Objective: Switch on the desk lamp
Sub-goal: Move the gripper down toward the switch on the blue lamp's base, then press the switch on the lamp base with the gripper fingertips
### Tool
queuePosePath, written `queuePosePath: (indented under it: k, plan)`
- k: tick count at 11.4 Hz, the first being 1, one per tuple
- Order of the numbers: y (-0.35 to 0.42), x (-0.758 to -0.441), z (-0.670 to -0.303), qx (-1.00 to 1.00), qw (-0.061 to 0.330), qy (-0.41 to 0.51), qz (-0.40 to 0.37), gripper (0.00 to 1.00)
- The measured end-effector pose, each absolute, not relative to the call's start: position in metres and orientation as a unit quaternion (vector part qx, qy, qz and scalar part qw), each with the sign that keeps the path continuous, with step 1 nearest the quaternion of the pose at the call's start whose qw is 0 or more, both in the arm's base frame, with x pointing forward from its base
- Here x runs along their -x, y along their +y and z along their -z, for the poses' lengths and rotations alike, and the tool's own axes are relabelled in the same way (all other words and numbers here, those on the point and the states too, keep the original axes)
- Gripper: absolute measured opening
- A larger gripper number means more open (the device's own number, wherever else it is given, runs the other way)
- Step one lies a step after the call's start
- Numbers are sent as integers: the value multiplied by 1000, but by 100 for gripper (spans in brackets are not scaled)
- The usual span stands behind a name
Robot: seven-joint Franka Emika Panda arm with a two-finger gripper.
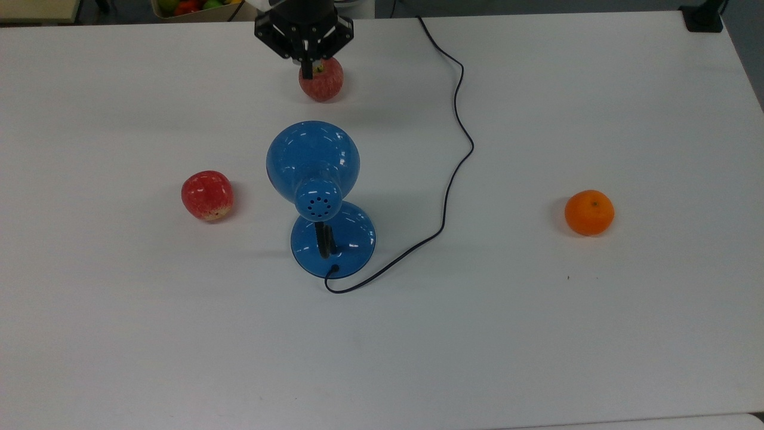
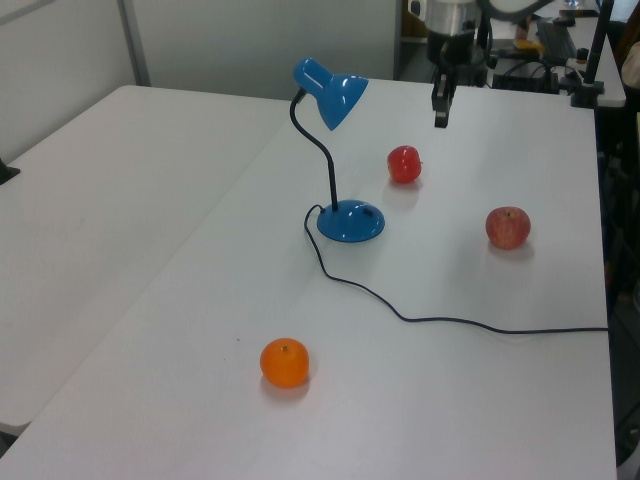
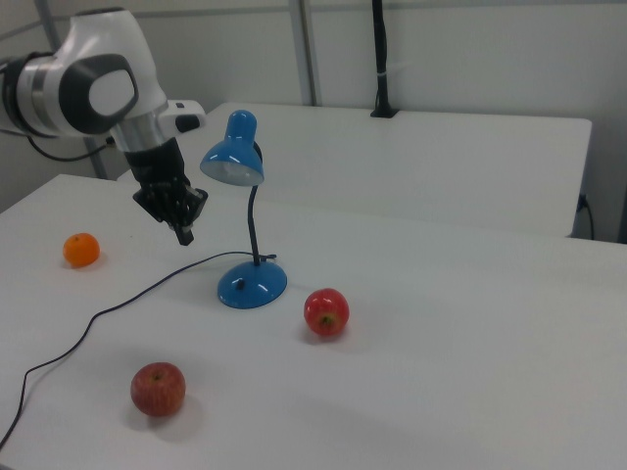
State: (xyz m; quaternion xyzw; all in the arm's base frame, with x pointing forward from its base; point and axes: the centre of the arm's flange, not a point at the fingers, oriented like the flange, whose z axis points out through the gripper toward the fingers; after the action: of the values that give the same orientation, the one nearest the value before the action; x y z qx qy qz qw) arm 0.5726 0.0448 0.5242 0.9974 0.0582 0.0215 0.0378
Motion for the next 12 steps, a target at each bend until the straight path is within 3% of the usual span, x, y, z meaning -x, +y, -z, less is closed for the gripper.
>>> queuePosePath:
  k: [7,12]
  plan:
    - [56,-594,-436,-995,29,66,-71,1]
    - [67,-613,-394,-993,18,43,-110,1]
